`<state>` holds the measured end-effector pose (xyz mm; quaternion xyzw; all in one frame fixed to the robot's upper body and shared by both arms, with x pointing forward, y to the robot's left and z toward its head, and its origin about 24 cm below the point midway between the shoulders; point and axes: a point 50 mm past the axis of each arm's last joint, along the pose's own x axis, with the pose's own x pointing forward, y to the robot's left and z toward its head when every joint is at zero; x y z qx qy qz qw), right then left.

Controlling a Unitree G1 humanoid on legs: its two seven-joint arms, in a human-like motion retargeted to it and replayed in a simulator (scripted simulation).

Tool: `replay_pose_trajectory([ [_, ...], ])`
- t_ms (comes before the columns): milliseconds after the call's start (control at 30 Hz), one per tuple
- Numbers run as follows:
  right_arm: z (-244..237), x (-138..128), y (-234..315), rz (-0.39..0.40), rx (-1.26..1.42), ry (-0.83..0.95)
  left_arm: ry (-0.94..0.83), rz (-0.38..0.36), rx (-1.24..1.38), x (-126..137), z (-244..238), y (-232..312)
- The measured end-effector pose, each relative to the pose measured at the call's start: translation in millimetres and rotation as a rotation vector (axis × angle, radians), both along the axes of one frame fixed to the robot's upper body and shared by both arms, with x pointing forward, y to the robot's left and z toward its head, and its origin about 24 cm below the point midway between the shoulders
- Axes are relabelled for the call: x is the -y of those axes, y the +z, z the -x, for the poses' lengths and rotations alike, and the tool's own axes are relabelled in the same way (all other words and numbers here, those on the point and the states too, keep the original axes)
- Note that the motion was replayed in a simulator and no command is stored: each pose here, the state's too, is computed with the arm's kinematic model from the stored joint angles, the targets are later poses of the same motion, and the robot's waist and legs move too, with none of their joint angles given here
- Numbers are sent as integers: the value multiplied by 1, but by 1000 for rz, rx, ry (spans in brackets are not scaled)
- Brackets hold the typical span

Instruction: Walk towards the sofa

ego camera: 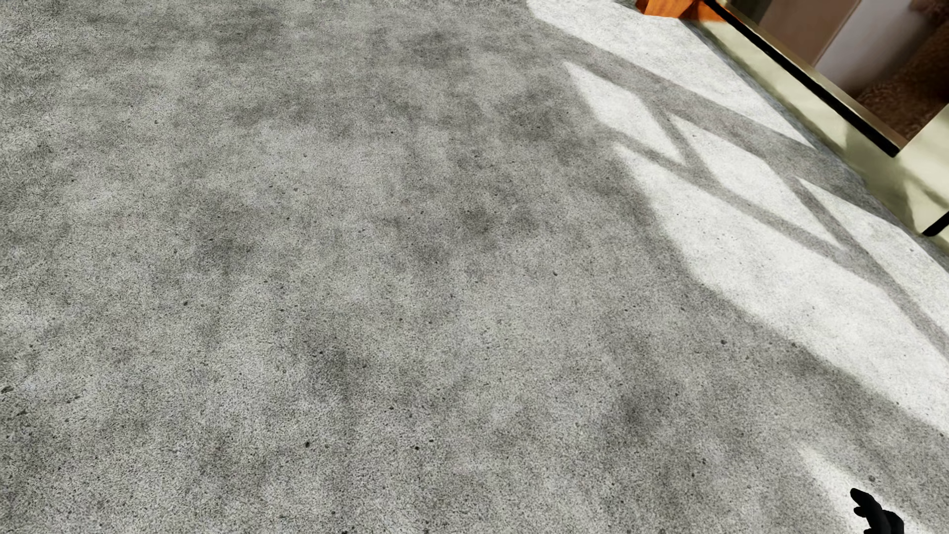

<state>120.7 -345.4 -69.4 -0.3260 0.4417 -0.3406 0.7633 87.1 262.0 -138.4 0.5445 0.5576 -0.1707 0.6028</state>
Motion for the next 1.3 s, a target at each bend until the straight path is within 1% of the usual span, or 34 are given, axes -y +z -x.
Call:
replay_pose_trajectory([
  [33, 7, -9, -11, -49, -72, 34, -15, 1, 50, 10, -12, 0],
  [67, 11, -27, -26, -119, -154, 104, -66, 10, 110, 26, -27, 1],
  [100, 14, -49, -40, -194, -250, 228, -125, 16, 189, 42, -43, 3],
  [133, 11, -70, -48, -212, -332, 411, -216, 23, 287, 60, -63, 9],
  [167, 8, -90, -50, -171, -405, 630, -339, 5, 410, 76, -86, 20],
  [200, 5, -109, -51, -118, -443, 779, -431, -7, 554, 91, -109, 34],
  [233, 0, -127, -49, -119, -421, 846, -462, 8, 682, 102, -128, 49],
  [300, -11, -153, -43, -208, -294, 833, -456, 60, 857, 114, -160, 80],
  [333, -17, -159, -40, -250, -246, 844, -436, 98, 900, 115, -170, 93],
  [367, -23, -163, -36, -246, -233, 889, -410, 144, 904, 114, -176, 101],
  [433, -32, -162, -31, -149, -273, 1023, -352, 198, 831, 103, -174, 103],
  [467, -33, -157, -32, -112, -308, 1043, -319, 204, 772, 95, -168, 97],
  [500, -30, -152, -36, -117, -349, 1020, -287, 171, 691, 83, -160, 86],
  [533, -23, -144, -44, -151, -391, 944, -243, 127, 606, 71, -150, 73],
  [600, 8, -123, -64, -260, -534, 718, -101, 12, 453, 45, -115, 46],
  [633, 23, -115, -73, -292, -638, 657, -16, -28, 405, 37, -93, 35],
  [667, 31, -110, -78, -280, -774, 692, 91, -35, 365, 30, -69, 24],
  [700, 29, -108, -79, -198, -895, 811, 198, -12, 317, 25, -45, 14],
  [733, 22, -107, -77, -107, -946, 918, 287, 8, 266, 19, -20, 7],
  [767, 11, -112, -74, -82, -872, 946, 313, 14, 198, 17, 1, 0],
  [800, -1, -117, -69, -131, -720, 902, 299, 12, 127, 13, 20, -4],
  [833, -12, -120, -63, -209, -559, 826, 229, 0, 37, 9, 38, -7],
  [867, -24, -122, -56, -253, -430, 785, 123, -13, -69, 6, 52, -10],
  [900, -37, -124, -46, -238, -348, 801, 13, -21, -176, 5, 62, -12],
  [967, -65, -128, -28, -106, -286, 890, -77, -2, -315, 12, 74, -16],
  [1000, -73, -128, -22, -50, -271, 892, -76, 16, -338, 17, 74, -17],
  [1033, -74, -126, -20, -35, -254, 849, -67, 39, -326, 23, 68, -17],
  [1067, -70, -124, -21, -65, -225, 784, -23, 64, -265, 30, 59, -17],
  [1133, -52, -124, -32, -175, -219, 683, 97, 113, -90, 48, 41, -15],
  [1167, -42, -127, -39, -228, -261, 676, 160, 136, -13, 58, 32, -14],
  [1200, -33, -132, -46, -251, -333, 725, 185, 151, 55, 69, 20, -13],
  [1233, -27, -138, -51, -255, -410, 802, 142, 141, 116, 80, 4, -12],
  [1267, -21, -146, -53, -238, -470, 897, 50, 122, 182, 91, -16, -9],
  [1300, -15, -150, -55, -221, -497, 949, -44, 116, 249, 103, -37, -5],
])
